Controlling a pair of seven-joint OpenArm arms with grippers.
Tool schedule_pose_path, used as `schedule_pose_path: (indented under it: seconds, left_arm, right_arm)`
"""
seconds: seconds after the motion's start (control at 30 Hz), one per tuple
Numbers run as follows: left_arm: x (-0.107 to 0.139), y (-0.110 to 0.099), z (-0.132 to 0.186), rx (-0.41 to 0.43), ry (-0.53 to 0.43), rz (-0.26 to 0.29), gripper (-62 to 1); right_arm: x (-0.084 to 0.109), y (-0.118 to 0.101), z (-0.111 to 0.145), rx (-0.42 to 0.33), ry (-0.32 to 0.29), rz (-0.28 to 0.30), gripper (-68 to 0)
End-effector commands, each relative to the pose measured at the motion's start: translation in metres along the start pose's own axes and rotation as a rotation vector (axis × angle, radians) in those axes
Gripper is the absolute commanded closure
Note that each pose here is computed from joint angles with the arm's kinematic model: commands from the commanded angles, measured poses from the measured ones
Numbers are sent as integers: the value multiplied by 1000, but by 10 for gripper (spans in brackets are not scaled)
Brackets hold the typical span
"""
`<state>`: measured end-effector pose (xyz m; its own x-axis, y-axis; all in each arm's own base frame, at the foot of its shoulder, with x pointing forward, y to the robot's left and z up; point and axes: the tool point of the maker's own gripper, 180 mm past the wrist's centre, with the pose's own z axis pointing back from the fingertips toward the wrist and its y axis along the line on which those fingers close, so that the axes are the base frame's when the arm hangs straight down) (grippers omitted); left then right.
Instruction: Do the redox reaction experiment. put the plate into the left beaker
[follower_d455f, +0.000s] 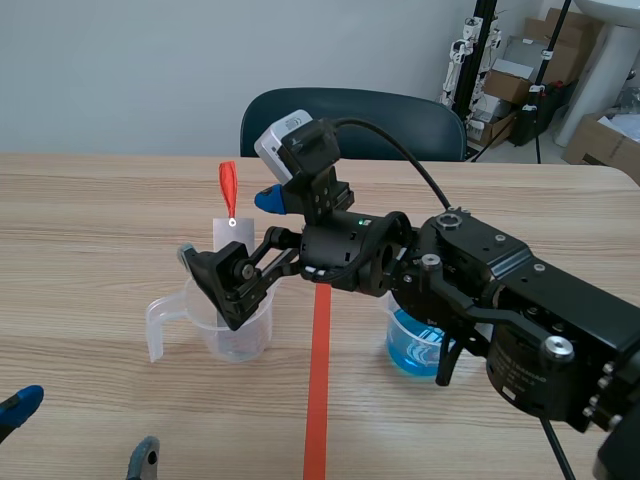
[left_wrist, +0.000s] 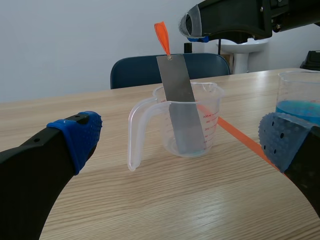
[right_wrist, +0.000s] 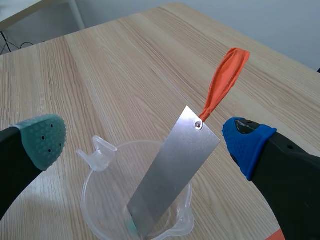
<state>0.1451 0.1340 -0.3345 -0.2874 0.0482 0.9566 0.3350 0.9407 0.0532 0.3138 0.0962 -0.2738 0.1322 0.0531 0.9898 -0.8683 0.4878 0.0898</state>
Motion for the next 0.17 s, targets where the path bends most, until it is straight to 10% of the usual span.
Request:
schedule_pose_path:
  seconds: [0.0,0.13]
  left_arm:
    - [5,3,-2,2,-24,-9,-623]
    - [5,3,-2,2,-24,-9,-623]
  right_arm:
    - [19,-4,-3,-2,-53,11,-679]
    - [19,-4,-3,-2,-53,11,-679]
